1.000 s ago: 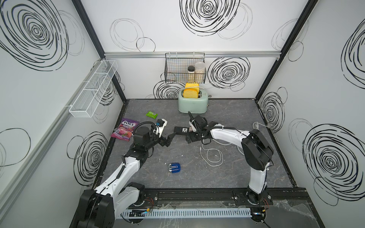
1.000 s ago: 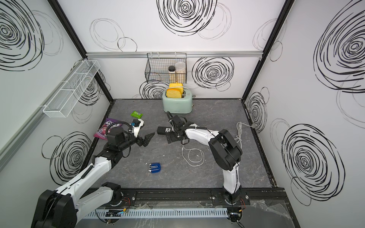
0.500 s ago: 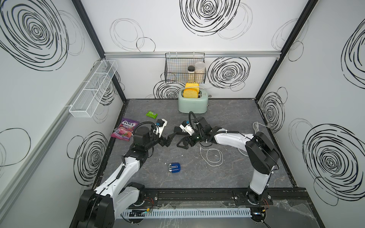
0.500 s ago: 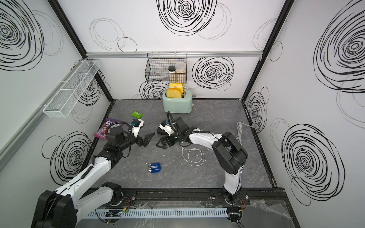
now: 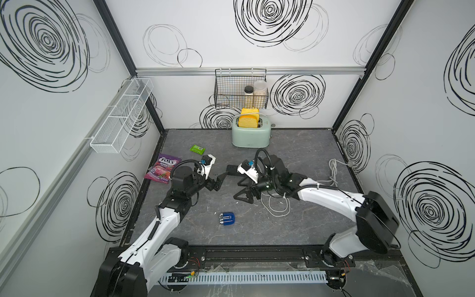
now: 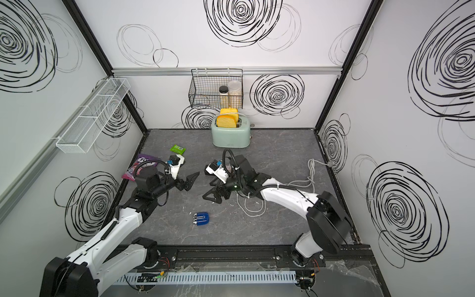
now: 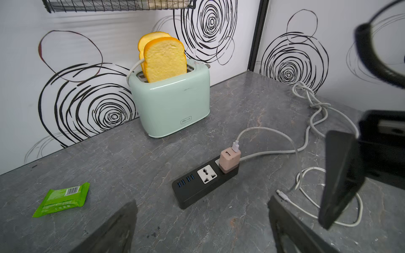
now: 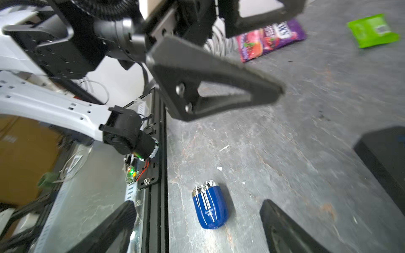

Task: Charge the electric shaver
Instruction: Pick up the charging cable from the center of the board.

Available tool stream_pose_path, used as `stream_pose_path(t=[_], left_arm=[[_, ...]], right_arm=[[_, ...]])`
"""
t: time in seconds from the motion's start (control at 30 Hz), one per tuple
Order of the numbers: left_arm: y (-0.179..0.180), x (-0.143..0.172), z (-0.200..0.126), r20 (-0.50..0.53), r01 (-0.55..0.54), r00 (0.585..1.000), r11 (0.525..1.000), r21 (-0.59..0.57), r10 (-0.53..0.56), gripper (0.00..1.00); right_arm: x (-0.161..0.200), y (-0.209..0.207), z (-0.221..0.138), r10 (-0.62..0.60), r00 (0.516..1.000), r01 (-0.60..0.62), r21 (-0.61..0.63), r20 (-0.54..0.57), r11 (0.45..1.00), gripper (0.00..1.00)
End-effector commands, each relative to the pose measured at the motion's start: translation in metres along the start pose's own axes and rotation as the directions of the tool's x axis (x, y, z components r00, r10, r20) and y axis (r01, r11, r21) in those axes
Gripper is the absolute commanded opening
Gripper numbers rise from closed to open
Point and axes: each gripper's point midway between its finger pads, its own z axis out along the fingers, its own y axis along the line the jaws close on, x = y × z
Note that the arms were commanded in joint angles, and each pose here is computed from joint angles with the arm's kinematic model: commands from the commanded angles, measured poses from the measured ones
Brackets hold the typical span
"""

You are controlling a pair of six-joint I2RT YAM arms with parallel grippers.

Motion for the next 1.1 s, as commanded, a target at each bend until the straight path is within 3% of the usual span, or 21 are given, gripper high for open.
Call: stream_pose_path(t=[0.0,0.1,0.4,0.57,0.87,0.97,1.07], left_arm=[[-0.006,-0.023,-0.003,0.07,-0.014,0.997,1.0,0.023,0.012,0.97],[-0.018,-0.024,-0.005,0.09,-0.018,0.996,0.997,0.081,0.011,0.97],[-0.055,-0.002,-0.014,0.024,-0.031,0.999,0.971,0.237,0.026,0.98],[-0.068,0.012,-0.022,-0.014,0.001,1.0,0.962,0.272,0.003,1.0],[-0.079,0.025,-0.027,-0.044,0.037,0.999,0.95,0.31,-0.024,0.92],[-0.08,0.027,-0.026,-0.051,0.036,0.998,0.948,0.316,-0.021,0.9],[-0.082,0.03,-0.026,-0.058,0.041,0.998,0.944,0.327,-0.023,0.89]], right_arm=[[0.028,-0.03,-0.025,0.056,0.997,-0.068,0.282,0.05,0.957,0.89],[0.054,-0.047,-0.044,0.093,0.992,-0.12,0.421,0.085,0.899,0.86],[0.112,-0.103,-0.038,0.275,0.96,-0.174,0.637,-0.061,0.751,0.66],[0.139,-0.125,-0.021,0.397,0.908,-0.204,0.687,-0.133,0.698,0.59],[0.168,-0.143,-0.015,0.487,0.859,-0.217,0.75,-0.157,0.625,0.47],[0.173,-0.144,-0.013,0.49,0.853,-0.202,0.752,-0.179,0.627,0.34],[0.176,-0.14,-0.011,0.477,0.849,-0.175,0.731,-0.226,0.659,0.08]])
